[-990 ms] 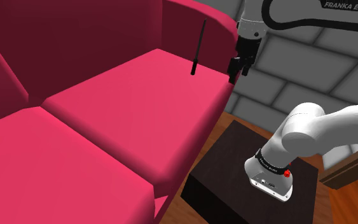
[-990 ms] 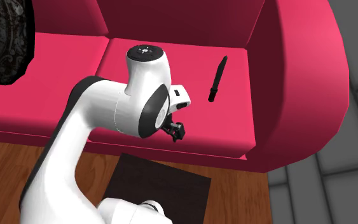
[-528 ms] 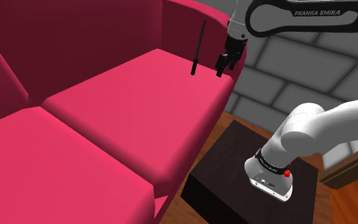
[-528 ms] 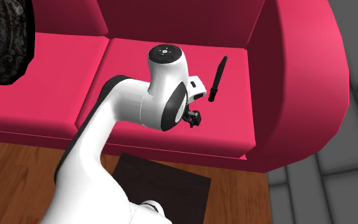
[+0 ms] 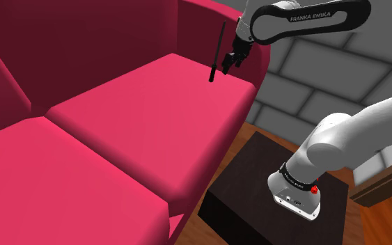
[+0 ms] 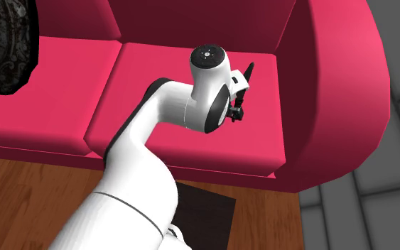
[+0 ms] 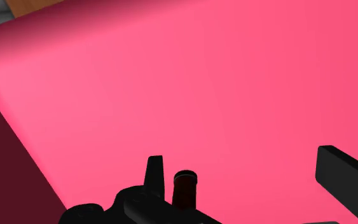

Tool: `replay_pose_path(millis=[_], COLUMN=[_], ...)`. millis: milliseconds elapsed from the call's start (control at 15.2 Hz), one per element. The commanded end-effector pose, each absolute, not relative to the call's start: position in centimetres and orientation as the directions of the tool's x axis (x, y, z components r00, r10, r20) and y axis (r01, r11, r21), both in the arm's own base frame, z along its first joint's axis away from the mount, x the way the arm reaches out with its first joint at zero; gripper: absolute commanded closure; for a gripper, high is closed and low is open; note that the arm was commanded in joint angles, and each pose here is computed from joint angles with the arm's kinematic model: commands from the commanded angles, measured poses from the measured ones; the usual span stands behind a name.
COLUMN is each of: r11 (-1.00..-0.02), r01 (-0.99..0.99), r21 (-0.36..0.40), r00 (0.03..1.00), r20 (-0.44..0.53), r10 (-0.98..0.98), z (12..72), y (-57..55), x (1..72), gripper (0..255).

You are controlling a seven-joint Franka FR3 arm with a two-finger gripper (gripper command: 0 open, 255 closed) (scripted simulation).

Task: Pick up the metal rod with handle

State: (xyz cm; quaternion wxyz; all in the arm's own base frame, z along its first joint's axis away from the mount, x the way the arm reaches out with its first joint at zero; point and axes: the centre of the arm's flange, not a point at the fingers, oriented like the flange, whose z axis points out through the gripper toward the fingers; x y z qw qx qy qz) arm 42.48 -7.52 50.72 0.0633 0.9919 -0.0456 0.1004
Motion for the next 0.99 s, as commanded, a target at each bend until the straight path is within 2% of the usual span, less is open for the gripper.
replay_pose_path(millis=[0, 462, 924], r11=[-0.987, -0.985, -0.985], r01=[-0.099, -0.086, -0.086], r21=[0.123, 0.146, 0.146], r00=[0.966, 0.921, 0.921], r20=[0.25, 0.388, 0.389], r10=[-0.065, -0.023, -0.023], z=[50.6, 50.7, 47.6], y=[-8.6, -11.9, -11.9], x=[44.2, 50.4, 50.4], gripper=[0, 0, 0])
